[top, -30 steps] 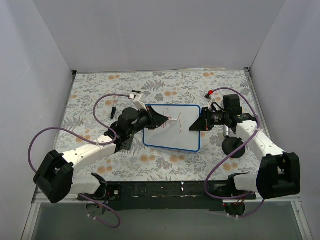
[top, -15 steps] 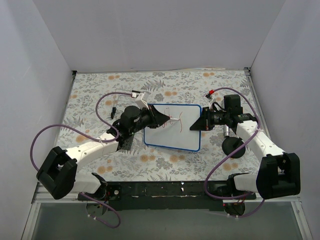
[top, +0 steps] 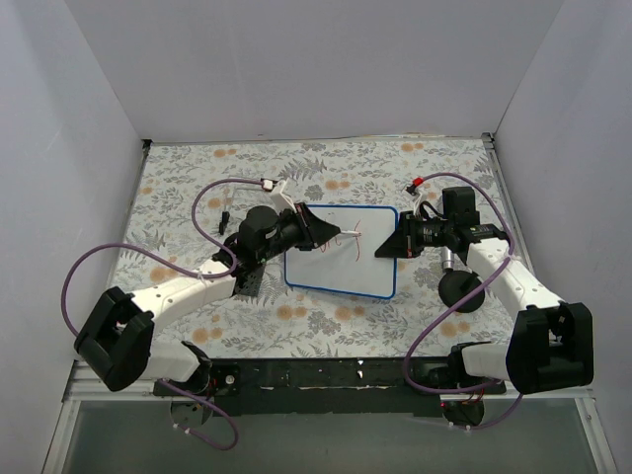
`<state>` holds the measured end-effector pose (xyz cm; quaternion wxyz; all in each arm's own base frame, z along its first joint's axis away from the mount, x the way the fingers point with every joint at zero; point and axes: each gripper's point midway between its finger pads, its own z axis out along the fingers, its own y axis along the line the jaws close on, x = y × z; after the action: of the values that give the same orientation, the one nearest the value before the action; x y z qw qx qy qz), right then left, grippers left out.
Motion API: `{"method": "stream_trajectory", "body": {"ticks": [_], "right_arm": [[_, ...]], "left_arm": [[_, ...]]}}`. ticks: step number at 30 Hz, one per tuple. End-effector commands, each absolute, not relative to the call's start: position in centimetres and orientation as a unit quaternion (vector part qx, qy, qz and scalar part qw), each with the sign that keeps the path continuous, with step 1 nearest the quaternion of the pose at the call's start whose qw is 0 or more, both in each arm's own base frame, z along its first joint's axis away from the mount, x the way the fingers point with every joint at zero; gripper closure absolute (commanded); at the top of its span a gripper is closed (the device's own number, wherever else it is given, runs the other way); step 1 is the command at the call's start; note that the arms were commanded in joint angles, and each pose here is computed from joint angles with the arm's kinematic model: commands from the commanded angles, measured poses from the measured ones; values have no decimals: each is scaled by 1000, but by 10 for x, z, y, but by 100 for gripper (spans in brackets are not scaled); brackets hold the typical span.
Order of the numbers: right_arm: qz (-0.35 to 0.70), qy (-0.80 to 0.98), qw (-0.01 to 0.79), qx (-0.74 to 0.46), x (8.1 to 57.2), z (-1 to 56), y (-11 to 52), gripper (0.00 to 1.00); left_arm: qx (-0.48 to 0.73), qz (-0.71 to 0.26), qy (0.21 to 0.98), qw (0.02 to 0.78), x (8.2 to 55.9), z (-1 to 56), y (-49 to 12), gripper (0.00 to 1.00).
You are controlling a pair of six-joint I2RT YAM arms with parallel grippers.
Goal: Write a sentence on the whiteboard
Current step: Write with the whiteboard marker without the cap on the whiteboard.
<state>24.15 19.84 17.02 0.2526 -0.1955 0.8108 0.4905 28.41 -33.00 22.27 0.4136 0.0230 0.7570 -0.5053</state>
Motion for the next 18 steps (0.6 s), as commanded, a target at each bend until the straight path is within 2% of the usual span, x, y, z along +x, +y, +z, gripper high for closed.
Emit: {"method": "stream_trajectory", "body": {"ticks": [1,6,9,18], "right_arm": [[508,777,287,-234,239,192,203,99],[507,778,288,-234,240,191,203,99],[505,777,291,-238,240,191,202,99],[502,778,291,-240,240,188,201,99]], "left_arm": [[17,-517,721,462,280,271,-312,100],[11,-514,713,477,261,279,-286,100],[1,-517,716,469,249,260,-274,100],[-29,-549,678,488,214,256,-240,100]]}}
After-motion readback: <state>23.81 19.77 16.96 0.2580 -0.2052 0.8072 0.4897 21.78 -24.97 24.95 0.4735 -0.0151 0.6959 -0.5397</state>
